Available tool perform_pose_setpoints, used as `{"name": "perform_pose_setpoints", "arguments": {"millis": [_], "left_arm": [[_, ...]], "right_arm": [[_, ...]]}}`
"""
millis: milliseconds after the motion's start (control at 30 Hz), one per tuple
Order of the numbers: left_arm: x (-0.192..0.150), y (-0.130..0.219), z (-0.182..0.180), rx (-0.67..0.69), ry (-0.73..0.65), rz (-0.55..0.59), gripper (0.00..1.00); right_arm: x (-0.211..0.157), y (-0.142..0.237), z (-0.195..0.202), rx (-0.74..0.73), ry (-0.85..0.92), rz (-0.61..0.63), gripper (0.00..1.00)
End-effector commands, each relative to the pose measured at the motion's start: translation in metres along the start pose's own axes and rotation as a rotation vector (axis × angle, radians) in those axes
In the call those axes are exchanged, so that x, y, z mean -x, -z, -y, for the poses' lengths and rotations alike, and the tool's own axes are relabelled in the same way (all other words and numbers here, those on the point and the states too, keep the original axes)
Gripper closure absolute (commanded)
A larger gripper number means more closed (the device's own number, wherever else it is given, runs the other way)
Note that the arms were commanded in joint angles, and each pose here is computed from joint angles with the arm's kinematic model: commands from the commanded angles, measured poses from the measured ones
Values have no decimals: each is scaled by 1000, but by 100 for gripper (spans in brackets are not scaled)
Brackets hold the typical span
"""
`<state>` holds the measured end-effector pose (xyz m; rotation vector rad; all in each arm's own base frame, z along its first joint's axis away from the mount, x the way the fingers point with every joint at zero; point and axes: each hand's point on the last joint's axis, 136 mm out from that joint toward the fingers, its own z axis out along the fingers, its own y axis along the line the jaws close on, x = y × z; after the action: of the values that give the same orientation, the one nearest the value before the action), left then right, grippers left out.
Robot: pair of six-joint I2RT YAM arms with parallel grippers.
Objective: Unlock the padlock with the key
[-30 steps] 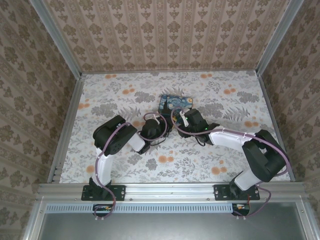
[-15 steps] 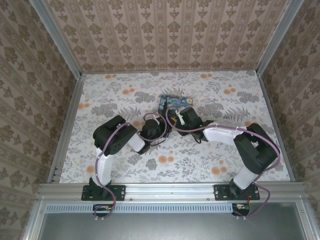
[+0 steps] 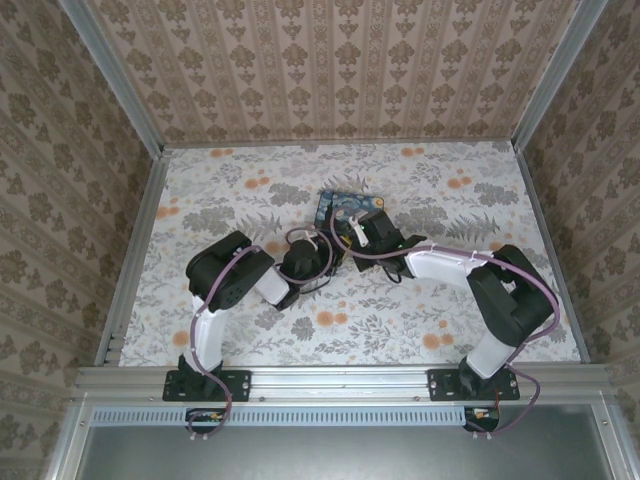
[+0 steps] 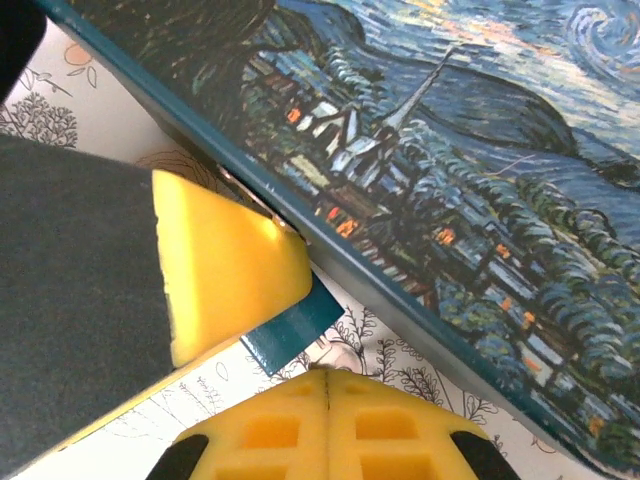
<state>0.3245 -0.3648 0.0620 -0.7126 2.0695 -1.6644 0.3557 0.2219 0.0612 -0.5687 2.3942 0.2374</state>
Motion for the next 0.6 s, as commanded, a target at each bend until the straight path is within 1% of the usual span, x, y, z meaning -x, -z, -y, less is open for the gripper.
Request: {"name": "perform_pose_setpoints", "arguments": {"millis": [0,67,100,133,167,200,333,467,567], "left_arm": [[-10,5,35,-97,-3,-31,100],[-10,6,36,-101,-1,-30,100],[-10,6,37,-101,0,-28,100],[-10,6,38,-104,2,-27,100],[-9,6,38,-105,6,-26,100],[-9,6,40,-108,6,-27,100],[-8,7,43,-115,7,-26,100],[-8,7,45,-119,8,-26,100],[-8,7,46,-120,11,-26,100]], "right_arm": [[12,9,-4,101,-89,45,100],[13,16,-5,145,-124,64,100],[13,21,-5,158,-134,72,96],[13,24,-5,165,-141,77,90],[13,28,-5,168,-145,84,80],[12,31,-6,174,-146,88,74],[2,37,-6,175,-145,79,67],[-8,35,-5,161,-134,63,64],[-14,31,-6,131,-86,44,62]]}}
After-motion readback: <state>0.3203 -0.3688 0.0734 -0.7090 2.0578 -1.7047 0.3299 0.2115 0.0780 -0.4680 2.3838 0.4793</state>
